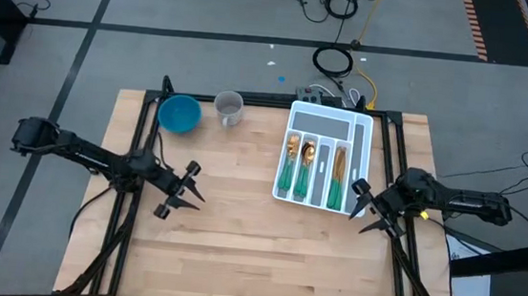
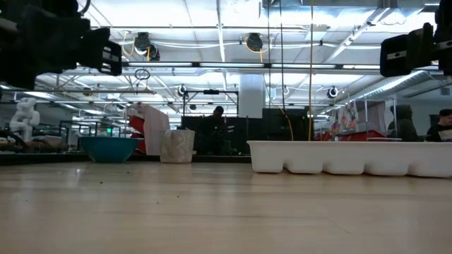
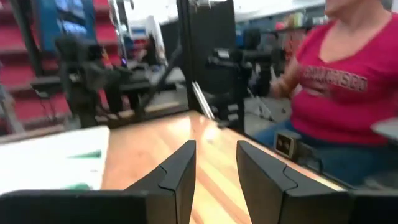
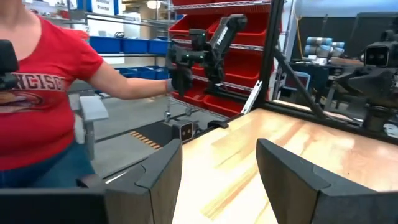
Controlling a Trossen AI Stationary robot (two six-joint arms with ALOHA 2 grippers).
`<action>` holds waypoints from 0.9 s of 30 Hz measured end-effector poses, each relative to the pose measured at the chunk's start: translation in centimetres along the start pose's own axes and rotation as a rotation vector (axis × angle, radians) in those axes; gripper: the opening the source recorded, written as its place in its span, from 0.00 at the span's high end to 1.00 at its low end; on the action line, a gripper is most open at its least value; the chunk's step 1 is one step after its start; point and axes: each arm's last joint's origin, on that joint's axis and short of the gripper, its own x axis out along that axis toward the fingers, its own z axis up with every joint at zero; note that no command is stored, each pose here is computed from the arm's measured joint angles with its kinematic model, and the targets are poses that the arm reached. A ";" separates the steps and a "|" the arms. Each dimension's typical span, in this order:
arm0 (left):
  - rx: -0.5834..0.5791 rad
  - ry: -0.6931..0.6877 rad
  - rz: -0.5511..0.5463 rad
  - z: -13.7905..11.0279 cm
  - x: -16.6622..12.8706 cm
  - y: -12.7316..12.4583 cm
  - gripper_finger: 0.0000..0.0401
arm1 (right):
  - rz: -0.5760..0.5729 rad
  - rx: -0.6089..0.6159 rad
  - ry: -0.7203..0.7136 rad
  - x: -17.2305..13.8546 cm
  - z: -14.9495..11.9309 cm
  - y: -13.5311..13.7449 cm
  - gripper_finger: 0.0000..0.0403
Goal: Sort silverware
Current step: Return to Home Position
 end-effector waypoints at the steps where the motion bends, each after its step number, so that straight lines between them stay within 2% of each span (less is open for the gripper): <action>1: -0.008 0.015 -0.006 -0.2 0.0 -0.1 0.69 | 0.002 0.000 0.000 0.0 0.0 0.0 0.51; 5: 0.085 -0.027 -0.027 0.3 0.2 -0.5 0.69 | 0.000 0.000 0.001 0.0 0.0 0.0 0.51; 8: 0.103 -0.044 -0.048 0.5 0.2 -0.6 0.69 | 0.000 -0.002 0.001 0.0 0.0 0.0 0.51; 16: 0.007 -0.024 -0.091 0.2 0.2 -0.7 0.69 | 0.000 0.266 0.001 0.0 0.0 0.0 0.51; 27: 0.006 -0.024 -0.090 0.3 0.2 -0.7 0.69 | -0.001 0.282 0.001 0.0 0.0 0.0 0.51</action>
